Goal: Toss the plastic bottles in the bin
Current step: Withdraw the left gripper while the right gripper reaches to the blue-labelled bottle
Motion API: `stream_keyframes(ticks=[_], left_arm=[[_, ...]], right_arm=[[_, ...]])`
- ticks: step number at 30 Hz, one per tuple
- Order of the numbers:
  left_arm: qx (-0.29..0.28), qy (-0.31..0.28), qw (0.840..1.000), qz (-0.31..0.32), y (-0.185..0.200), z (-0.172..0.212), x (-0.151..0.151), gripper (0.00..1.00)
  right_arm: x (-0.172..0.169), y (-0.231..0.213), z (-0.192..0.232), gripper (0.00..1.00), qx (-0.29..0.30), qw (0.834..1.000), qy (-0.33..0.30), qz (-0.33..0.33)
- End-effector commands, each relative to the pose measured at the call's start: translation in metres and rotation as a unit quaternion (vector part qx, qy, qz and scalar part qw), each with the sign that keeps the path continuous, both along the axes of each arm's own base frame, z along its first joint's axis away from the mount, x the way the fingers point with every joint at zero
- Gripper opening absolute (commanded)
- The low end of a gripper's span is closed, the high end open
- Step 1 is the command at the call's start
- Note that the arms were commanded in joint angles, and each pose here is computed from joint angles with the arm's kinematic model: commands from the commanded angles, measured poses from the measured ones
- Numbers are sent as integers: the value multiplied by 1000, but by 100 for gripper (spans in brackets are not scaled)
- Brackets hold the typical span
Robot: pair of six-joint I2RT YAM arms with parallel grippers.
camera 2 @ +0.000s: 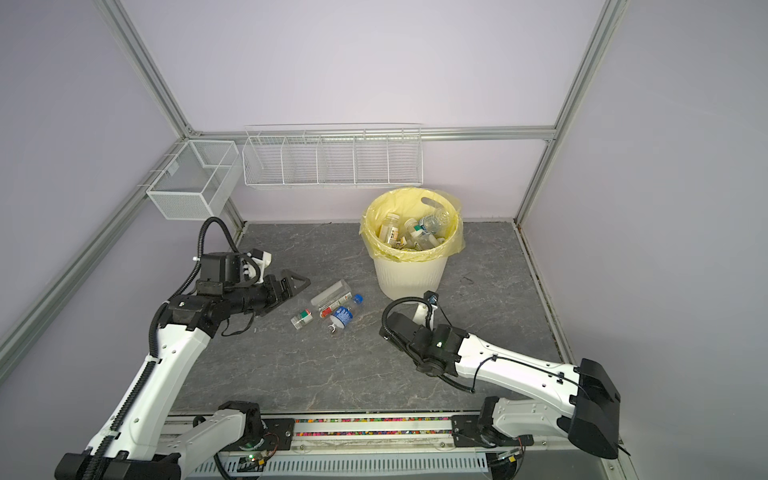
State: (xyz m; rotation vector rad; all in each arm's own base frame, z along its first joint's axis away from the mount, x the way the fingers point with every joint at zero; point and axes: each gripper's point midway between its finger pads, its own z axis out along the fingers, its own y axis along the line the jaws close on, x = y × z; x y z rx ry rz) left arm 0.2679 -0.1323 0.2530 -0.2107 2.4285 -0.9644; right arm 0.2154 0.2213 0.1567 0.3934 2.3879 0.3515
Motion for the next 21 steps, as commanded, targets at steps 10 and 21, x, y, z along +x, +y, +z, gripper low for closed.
stream_keyframes(ticks=[10,21], left_arm=[[128,10,990,50,46,-22,-18,100],[164,29,984,63,58,-59,-19,100]], right_arm=[[19,83,-15,88,30,998,34,40],[15,152,-41,88,43,993,76,80]])
